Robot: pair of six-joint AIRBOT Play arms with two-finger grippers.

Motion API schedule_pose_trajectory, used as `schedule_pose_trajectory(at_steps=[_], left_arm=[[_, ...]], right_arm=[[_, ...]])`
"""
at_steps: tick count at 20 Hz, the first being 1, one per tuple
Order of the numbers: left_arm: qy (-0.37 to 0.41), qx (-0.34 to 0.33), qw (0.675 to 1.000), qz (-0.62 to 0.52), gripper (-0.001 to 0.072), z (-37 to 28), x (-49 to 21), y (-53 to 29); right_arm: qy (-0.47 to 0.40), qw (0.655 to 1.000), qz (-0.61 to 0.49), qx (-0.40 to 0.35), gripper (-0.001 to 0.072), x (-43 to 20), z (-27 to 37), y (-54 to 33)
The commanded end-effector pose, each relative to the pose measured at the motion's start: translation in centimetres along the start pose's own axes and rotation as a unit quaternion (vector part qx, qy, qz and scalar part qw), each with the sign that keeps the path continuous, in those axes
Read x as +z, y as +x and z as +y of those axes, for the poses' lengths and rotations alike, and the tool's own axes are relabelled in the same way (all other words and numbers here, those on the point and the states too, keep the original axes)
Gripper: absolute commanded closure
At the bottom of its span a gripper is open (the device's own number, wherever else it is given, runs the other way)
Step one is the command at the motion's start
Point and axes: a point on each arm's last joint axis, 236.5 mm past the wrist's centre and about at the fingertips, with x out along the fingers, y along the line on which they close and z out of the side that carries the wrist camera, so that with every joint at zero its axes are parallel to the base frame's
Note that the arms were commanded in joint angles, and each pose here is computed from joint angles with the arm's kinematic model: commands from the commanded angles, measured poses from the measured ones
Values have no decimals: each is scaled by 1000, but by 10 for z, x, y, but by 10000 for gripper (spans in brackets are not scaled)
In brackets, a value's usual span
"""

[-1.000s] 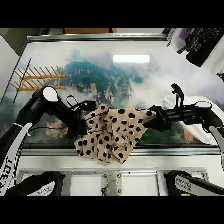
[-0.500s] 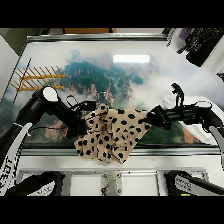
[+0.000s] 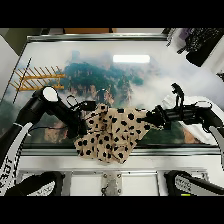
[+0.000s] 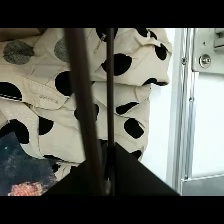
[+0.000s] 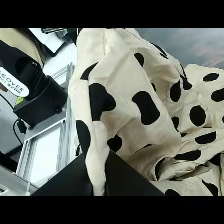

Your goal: Fold the clothes and pants, and hang the long-sleeved shirts on hangers.

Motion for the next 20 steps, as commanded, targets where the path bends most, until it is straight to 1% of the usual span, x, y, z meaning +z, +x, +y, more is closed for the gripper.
schedule_pose_trajectory(at_steps=[1,3,4,5,6,13,17,20], left_arm=[[1,1,1000,1,699,1,0,0],[0,3,1000,7,697,1,-3,0],[-2,5,1000,12,668,2,-6,0],[-10,7,1000,17,438,3,-8,0],[-27,13,999,15,305,6,-7,-1],[-81,39,996,2,307,17,-2,-2],[-93,115,988,-37,306,38,8,-24],[-152,159,973,-70,306,47,-2,-54]], right_arm=[[1,1000,0,0,703,0,0,0],[1,1000,0,0,705,0,0,0],[1,1000,0,0,705,0,0,0],[1,1000,0,0,705,0,0,0],[1,1000,0,0,706,0,0,0],[0,1000,0,0,708,0,0,0],[1,1000,0,0,708,0,0,0],[1,1000,0,-2,708,0,-1,0]])
